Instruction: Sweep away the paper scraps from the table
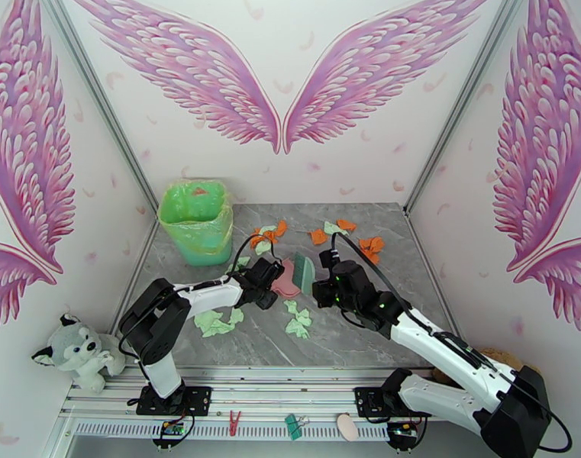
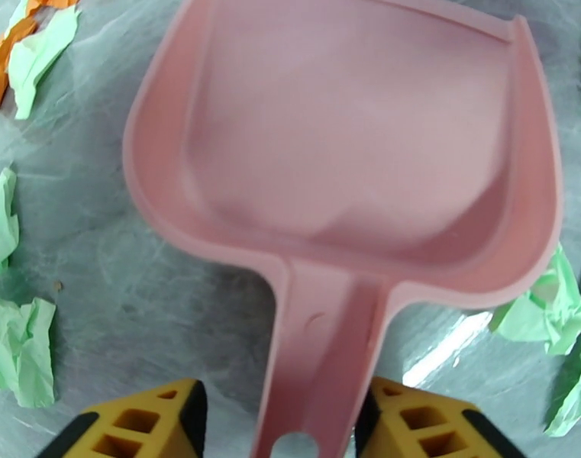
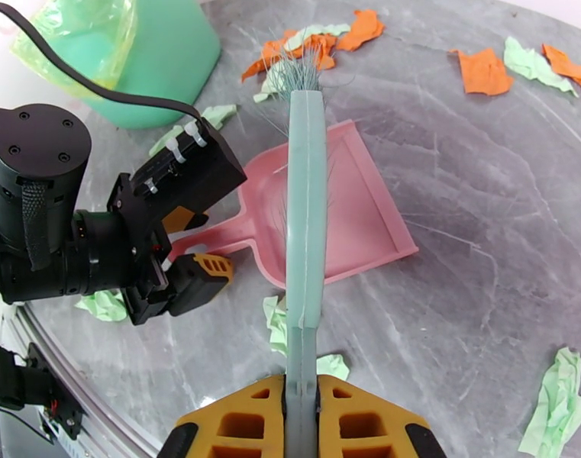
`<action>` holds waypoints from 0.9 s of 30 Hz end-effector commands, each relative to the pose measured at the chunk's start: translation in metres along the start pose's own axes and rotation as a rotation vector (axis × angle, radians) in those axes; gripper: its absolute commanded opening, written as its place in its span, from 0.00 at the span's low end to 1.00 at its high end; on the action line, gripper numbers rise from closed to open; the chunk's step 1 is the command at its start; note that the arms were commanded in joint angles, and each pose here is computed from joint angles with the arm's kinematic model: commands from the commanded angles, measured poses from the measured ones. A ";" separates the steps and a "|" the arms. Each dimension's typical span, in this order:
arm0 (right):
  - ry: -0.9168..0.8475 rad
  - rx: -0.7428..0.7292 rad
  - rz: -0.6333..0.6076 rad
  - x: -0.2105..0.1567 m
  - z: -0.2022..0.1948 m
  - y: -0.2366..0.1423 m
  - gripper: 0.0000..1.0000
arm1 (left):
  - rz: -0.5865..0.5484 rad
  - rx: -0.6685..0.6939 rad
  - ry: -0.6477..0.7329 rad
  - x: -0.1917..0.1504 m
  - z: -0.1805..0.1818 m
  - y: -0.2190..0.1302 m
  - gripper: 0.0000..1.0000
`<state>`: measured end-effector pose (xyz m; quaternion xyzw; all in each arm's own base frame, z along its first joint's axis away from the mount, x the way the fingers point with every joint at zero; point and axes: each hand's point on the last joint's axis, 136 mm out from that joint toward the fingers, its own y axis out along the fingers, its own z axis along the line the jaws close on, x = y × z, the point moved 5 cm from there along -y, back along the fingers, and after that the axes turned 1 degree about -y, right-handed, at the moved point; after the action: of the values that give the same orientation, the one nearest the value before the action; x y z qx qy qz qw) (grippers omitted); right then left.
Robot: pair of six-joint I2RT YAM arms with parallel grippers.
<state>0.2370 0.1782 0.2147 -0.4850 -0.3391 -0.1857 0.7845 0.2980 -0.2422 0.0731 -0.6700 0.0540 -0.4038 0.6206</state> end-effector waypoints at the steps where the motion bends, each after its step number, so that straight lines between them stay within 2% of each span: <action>1: 0.001 -0.004 -0.021 0.003 -0.002 -0.006 0.00 | -0.047 -0.067 0.002 0.003 -0.009 -0.001 0.59; 8: 0.005 -0.005 -0.021 -0.001 -0.005 -0.007 0.00 | -0.096 -0.088 -0.011 0.000 -0.012 0.002 0.59; 16: 0.009 -0.007 -0.018 -0.004 -0.007 -0.007 0.00 | -0.178 -0.032 -0.028 0.004 -0.001 -0.011 0.59; 27: 0.019 0.000 -0.013 -0.005 -0.007 -0.004 0.00 | -0.201 -0.027 -0.034 0.001 0.000 -0.011 0.57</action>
<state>0.2333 0.1711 0.2116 -0.4868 -0.3360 -0.1905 0.7835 0.2919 -0.2427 0.0752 -0.6890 0.0004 -0.4441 0.5728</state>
